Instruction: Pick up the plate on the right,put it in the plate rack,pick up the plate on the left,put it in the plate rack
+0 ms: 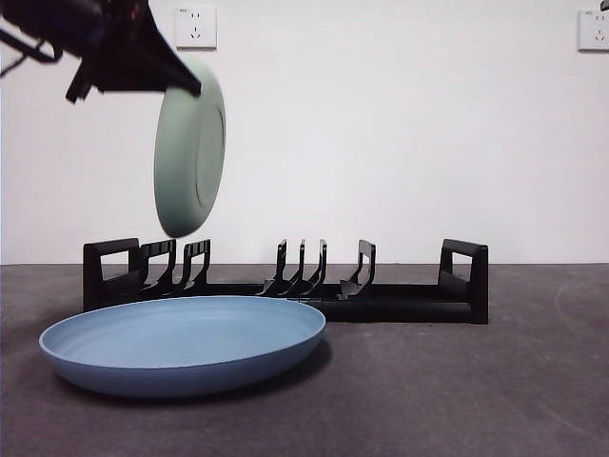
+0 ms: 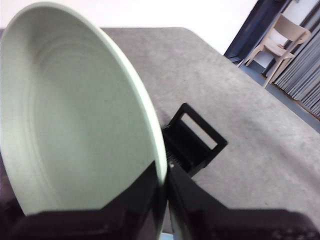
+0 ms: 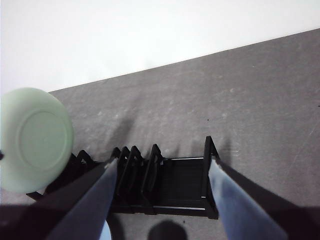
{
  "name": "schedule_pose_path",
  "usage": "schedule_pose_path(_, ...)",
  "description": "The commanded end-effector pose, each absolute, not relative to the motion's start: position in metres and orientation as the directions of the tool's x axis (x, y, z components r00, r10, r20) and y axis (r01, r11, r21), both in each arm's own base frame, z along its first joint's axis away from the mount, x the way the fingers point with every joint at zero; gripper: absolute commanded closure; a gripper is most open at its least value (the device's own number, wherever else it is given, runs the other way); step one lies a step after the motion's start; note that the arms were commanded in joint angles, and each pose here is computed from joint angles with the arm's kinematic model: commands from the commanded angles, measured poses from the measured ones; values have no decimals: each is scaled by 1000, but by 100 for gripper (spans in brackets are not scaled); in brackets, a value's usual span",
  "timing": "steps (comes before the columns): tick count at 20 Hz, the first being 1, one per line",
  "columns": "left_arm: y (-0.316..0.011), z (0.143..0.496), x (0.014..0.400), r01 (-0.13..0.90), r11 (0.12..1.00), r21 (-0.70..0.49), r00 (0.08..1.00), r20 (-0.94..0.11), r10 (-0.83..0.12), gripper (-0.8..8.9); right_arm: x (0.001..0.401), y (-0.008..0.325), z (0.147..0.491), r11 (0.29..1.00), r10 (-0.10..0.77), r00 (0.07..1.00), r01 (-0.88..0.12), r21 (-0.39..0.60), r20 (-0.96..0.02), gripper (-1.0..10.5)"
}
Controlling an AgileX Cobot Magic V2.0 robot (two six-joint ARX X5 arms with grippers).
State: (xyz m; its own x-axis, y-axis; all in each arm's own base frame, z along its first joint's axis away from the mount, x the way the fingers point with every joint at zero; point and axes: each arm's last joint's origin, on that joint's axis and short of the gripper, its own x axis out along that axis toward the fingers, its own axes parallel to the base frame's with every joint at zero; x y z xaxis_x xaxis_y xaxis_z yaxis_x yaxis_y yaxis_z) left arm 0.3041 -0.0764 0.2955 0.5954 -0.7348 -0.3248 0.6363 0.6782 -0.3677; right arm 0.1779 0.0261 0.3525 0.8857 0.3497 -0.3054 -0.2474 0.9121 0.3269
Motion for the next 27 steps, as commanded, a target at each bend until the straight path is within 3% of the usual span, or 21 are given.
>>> schedule_pose_path(1, -73, 292, 310, 631, 683, -367, 603, -322, -730, 822, 179, 26, 352, 912, 348, 887, -243, 332, -305, 635)
schedule_pose_path(13, -76, 269, 318, 583, 699, -414, 566, -409, -715, 822, 184, 27, 349, 913, 345, 881, -235, 334, -323, 635)
schedule_pose_path(19, -74, 262, 317, 490, 781, -386, 609, -490, -624, 815, 186, 27, 348, 913, 345, 879, -233, 335, -329, 635)
schedule_pose_path(23, -74, 260, 316, 474, 789, -391, 600, -512, -614, 812, 186, 27, 348, 913, 345, 879, -233, 335, -329, 635)
schedule_pose_path(25, -73, 259, 316, 473, 789, -392, 598, -516, -614, 790, 186, 27, 348, 913, 345, 879, -233, 335, -329, 635)
schedule_pose_path(27, -74, 259, 316, 473, 789, -391, 597, -516, -614, 706, 186, 27, 348, 913, 345, 879, -233, 335, -329, 635)
